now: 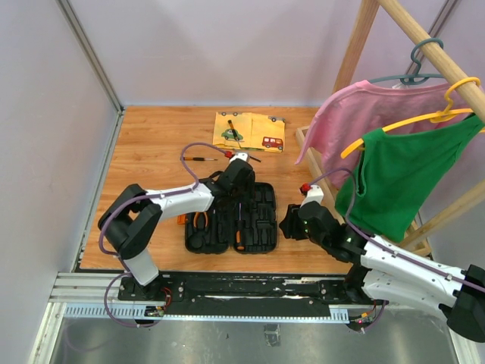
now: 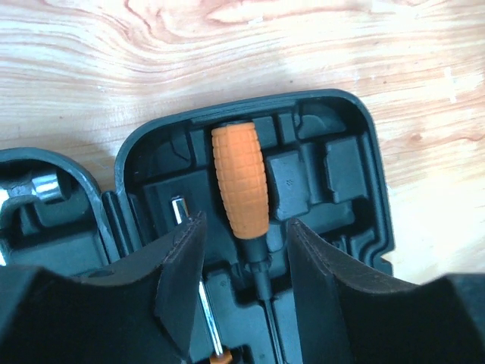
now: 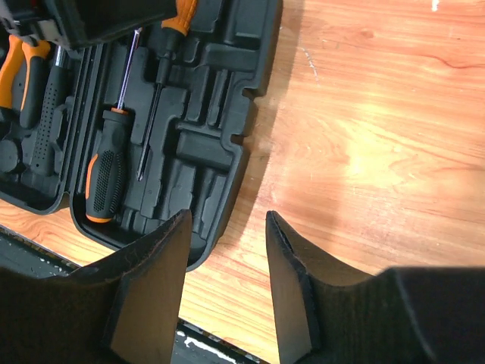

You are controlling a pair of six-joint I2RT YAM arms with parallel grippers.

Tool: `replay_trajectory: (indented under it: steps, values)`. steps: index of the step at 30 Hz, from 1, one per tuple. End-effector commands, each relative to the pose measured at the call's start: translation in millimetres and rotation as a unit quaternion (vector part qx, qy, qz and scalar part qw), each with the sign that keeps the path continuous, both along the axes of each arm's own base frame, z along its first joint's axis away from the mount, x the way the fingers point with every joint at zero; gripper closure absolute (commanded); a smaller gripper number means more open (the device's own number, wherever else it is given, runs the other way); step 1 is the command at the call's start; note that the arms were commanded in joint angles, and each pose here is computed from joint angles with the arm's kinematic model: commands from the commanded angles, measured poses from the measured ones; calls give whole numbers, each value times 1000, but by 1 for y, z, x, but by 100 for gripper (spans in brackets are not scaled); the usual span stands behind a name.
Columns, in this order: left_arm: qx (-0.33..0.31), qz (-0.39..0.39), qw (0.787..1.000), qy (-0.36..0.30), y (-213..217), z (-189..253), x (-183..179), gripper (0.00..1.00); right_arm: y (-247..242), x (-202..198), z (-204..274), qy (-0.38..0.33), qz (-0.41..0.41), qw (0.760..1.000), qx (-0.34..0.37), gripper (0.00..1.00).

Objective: Sort the tools into containers
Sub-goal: Adjust the storage box at the center of the board.

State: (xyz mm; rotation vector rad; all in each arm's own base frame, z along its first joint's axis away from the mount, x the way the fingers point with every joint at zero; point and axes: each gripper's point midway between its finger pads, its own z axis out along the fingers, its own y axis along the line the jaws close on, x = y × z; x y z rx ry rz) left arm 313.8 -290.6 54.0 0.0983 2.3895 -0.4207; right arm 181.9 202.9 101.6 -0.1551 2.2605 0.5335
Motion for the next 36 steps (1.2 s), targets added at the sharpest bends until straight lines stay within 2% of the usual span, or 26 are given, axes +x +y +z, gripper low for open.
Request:
replay_trajectory:
  steps: [1,7,13,23,30,36]
  values:
    - [-22,-6,1000,-20,0,32,2,47,-24,1,-8,-3,-39,999,-26,54]
    - [-37,-6,998,-44,3,69,1,45,-29,1,-11,-7,-46,999,-27,53]
    - [-25,13,997,-74,28,96,-6,43,-16,-2,-22,15,-23,999,-21,52]
    - [25,55,994,-87,81,92,-29,39,27,-9,-40,64,59,996,16,51]
    - [49,80,992,-85,104,82,-37,38,0,-9,-68,113,16,990,-84,53]
    - [67,99,989,-86,119,83,-35,37,-29,-5,-71,112,-31,984,-138,59]
